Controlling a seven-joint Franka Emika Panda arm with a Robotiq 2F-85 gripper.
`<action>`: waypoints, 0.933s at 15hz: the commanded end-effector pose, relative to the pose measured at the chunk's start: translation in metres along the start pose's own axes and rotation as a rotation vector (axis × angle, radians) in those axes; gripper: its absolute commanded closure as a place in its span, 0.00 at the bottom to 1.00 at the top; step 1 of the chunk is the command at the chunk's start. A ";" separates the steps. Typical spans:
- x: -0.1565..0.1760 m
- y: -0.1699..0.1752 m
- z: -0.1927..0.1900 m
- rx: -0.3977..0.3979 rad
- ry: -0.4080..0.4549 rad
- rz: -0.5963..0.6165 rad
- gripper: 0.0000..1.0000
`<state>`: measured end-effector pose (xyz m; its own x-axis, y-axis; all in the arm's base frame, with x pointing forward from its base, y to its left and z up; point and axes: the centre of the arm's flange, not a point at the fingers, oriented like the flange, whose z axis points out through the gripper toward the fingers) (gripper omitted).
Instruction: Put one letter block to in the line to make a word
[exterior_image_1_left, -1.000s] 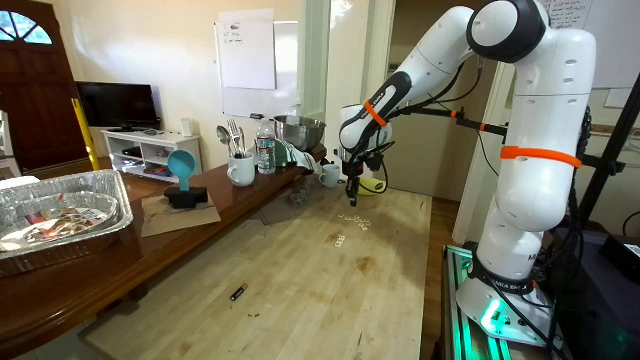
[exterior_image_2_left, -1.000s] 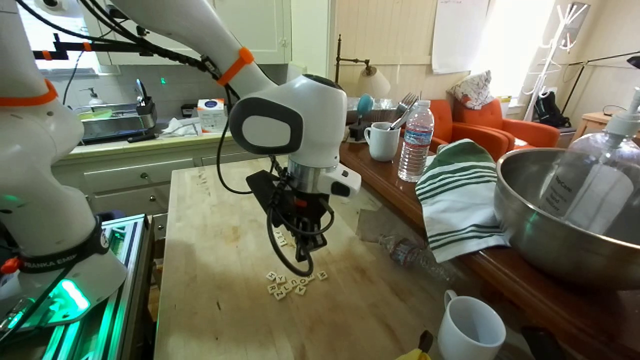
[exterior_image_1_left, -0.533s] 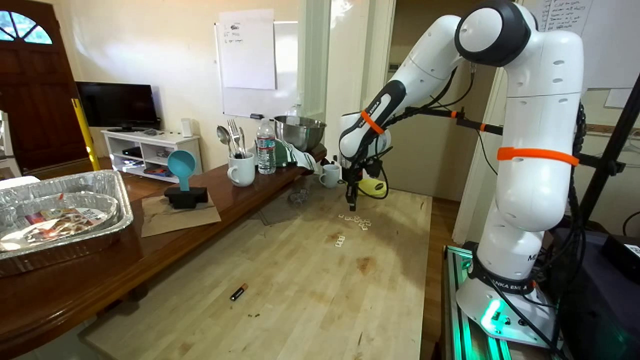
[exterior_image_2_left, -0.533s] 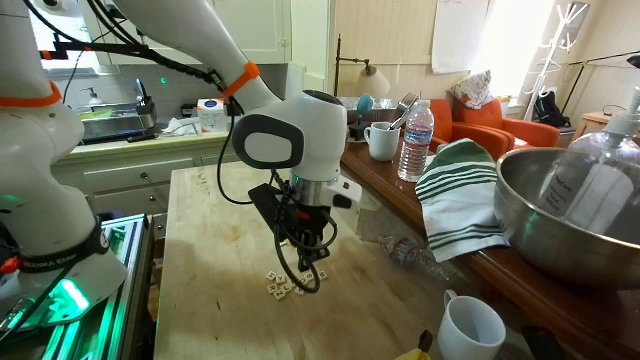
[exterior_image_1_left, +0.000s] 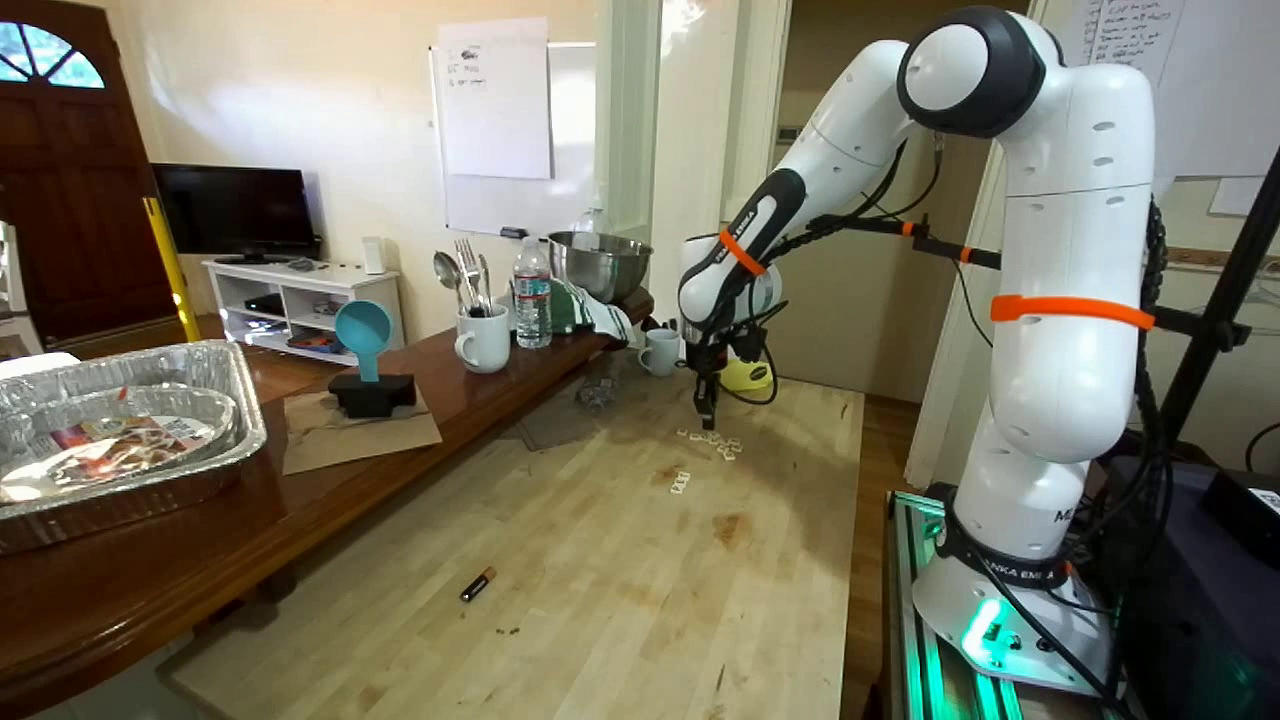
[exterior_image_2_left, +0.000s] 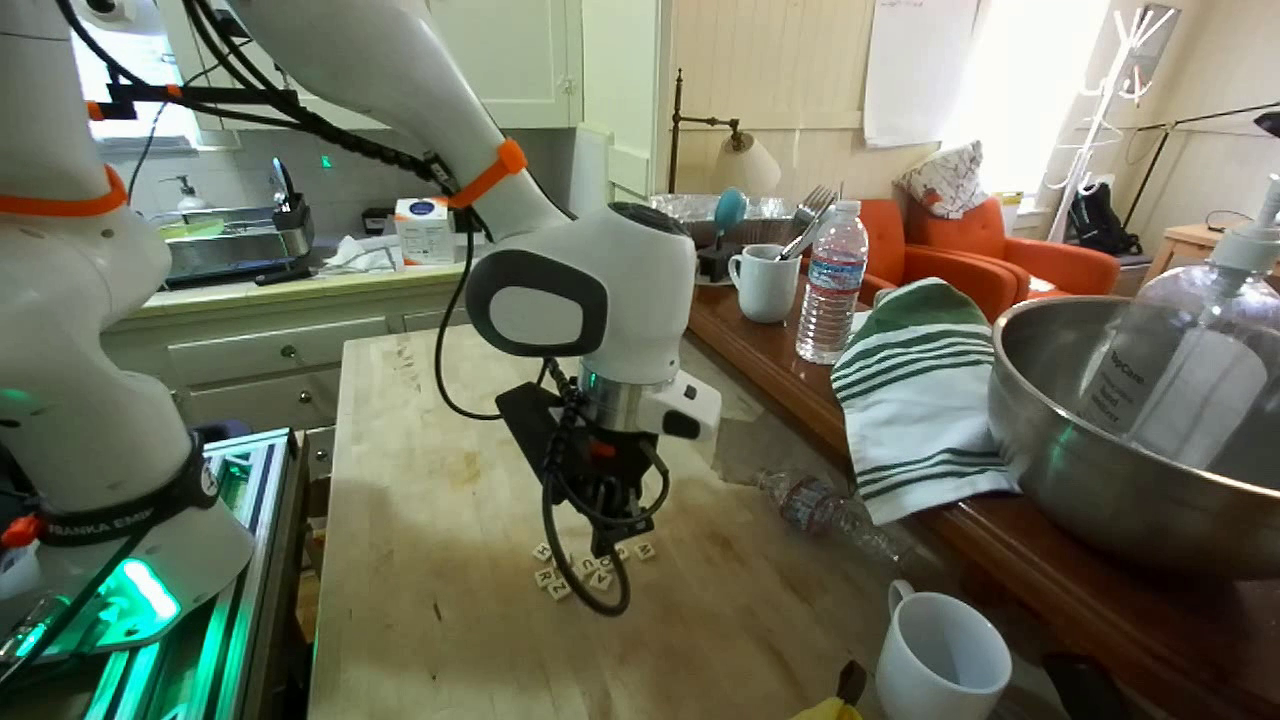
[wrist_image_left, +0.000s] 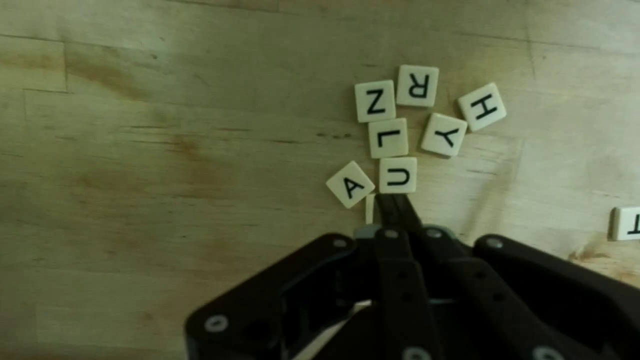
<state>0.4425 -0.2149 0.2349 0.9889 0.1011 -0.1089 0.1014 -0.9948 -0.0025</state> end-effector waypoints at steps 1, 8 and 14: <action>0.004 0.001 0.012 0.035 0.037 0.040 1.00; 0.013 -0.003 0.018 0.071 0.099 0.134 1.00; 0.015 0.001 0.017 0.061 0.123 0.202 1.00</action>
<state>0.4534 -0.2116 0.2231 0.9984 -0.0560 -0.0062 -0.0562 -0.9969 -0.0551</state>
